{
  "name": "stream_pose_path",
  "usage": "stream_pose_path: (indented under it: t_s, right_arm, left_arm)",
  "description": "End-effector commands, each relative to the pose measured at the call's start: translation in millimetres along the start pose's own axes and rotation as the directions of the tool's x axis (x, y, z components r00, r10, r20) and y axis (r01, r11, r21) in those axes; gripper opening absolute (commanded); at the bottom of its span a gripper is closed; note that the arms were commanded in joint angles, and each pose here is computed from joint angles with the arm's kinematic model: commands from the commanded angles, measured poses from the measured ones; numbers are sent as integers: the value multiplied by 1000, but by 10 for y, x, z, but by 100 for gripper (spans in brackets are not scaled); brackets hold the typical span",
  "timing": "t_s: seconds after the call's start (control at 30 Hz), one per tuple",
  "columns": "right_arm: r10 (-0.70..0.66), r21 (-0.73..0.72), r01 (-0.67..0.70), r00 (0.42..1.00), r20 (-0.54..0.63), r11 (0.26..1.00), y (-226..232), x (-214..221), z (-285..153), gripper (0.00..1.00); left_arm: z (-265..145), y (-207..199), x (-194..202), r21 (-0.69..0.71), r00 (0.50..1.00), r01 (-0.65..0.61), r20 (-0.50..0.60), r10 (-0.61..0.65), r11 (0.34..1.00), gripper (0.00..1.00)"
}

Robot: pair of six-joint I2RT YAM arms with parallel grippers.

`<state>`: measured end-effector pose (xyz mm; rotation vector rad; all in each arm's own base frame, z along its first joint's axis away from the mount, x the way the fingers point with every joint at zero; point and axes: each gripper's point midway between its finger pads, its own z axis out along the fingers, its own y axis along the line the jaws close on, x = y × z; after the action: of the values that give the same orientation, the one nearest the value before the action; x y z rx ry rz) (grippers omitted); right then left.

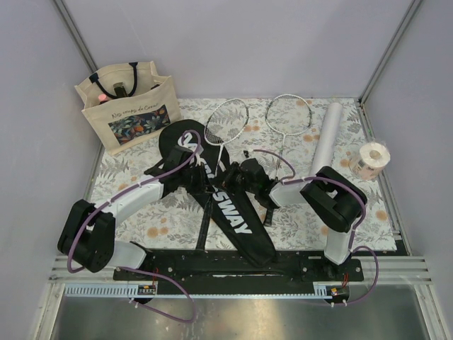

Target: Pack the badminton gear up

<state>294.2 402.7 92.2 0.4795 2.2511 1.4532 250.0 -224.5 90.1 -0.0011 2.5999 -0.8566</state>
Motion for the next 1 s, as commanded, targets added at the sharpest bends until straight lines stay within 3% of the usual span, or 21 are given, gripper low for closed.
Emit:
stream_pose_path:
  t_s: [0.0,0.07,0.27,0.67,0.97]
  right_arm:
    - [19,-65,-14,996,87,998,66,-101,-58,6]
    - [6,-75,3,993,121,997,59,-172,-146,0]
    - [-45,-73,58,985,168,996,33,-532,-541,0]
    - [-262,46,259,947,186,965,-78,-933,-1498,0]
    - [-404,114,388,871,278,915,-58,-865,-2109,0]
  left_arm:
    - [-102,-242,-217,80,994,-30,105,22,996,34]
    - [-157,-238,-238,64,992,-30,127,22,997,51]
    - [-357,-219,-382,-5,979,4,206,-3,1000,68]
    - [-289,-55,-721,-237,954,165,283,-94,957,65]
    - [323,-208,-838,-319,949,236,277,-148,918,57]
